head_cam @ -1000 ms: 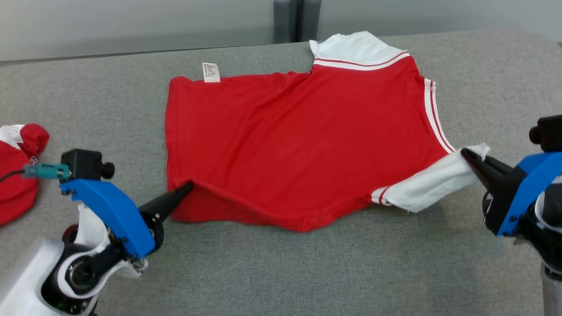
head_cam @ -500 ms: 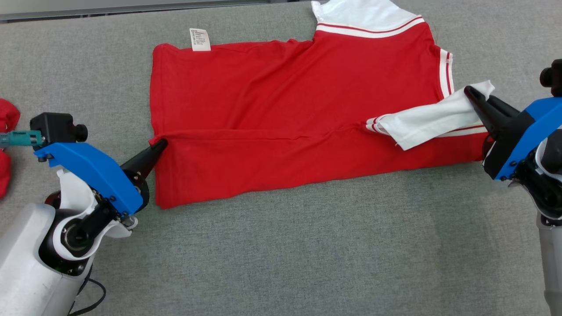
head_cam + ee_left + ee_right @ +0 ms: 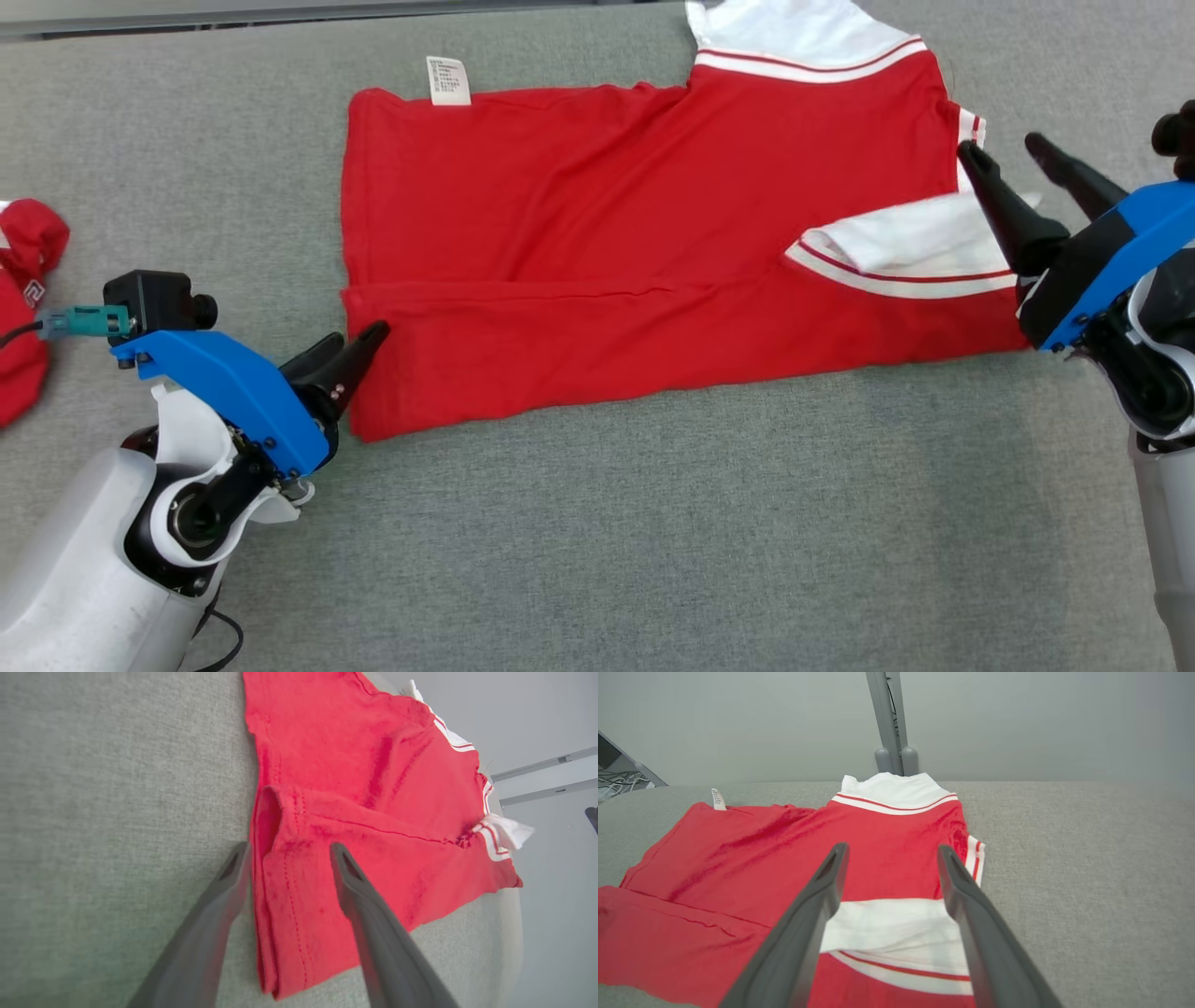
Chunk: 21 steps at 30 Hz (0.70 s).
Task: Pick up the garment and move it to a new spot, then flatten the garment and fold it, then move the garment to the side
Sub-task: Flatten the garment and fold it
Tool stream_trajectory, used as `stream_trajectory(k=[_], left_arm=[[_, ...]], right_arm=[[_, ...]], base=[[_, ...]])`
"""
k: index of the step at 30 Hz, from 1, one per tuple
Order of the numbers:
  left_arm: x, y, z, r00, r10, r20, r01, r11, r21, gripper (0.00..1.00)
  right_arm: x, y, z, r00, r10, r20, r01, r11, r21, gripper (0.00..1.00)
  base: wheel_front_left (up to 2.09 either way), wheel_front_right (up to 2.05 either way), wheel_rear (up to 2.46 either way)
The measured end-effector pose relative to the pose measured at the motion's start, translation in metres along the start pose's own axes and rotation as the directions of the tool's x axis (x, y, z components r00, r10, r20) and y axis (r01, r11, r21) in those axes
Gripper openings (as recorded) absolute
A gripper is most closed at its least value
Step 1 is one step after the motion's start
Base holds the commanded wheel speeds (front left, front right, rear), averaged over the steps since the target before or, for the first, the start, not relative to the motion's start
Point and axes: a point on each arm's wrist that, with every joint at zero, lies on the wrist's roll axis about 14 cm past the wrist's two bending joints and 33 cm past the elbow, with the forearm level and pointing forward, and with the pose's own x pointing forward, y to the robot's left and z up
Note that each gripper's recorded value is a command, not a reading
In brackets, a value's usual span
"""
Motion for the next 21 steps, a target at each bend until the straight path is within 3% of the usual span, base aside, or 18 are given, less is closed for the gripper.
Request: stream_trajectory(k=[7, 11, 21], left_arm=[[-0.021, 0.008, 0.016, 0.983, 0.07, 0.171, -0.093, 0.987, 0.131, 1.0], [-0.032, 0.01, 0.007, 0.965, 0.106, 0.24, -0.162, 0.96, 0.228, 1.0], [-0.029, 0.009, -0.025, 0.944, 0.169, 0.284, -0.268, 0.893, 0.361, 1.0]], right_arm=[[-0.01, 0.004, 0.012, 0.999, 0.015, 0.041, -0.014, 1.0, -0.007, 1.0], [-0.027, -0.012, -0.013, 0.997, -0.045, -0.055, 0.044, 0.999, -0.011, 1.0], [-0.052, -0.049, -0.07, 0.958, -0.224, -0.179, 0.231, 0.973, 0.02, 1.0]], base=[[0.0, 0.0, 0.0], [0.0, 0.0, 0.0], [0.0, 0.0, 0.0]])
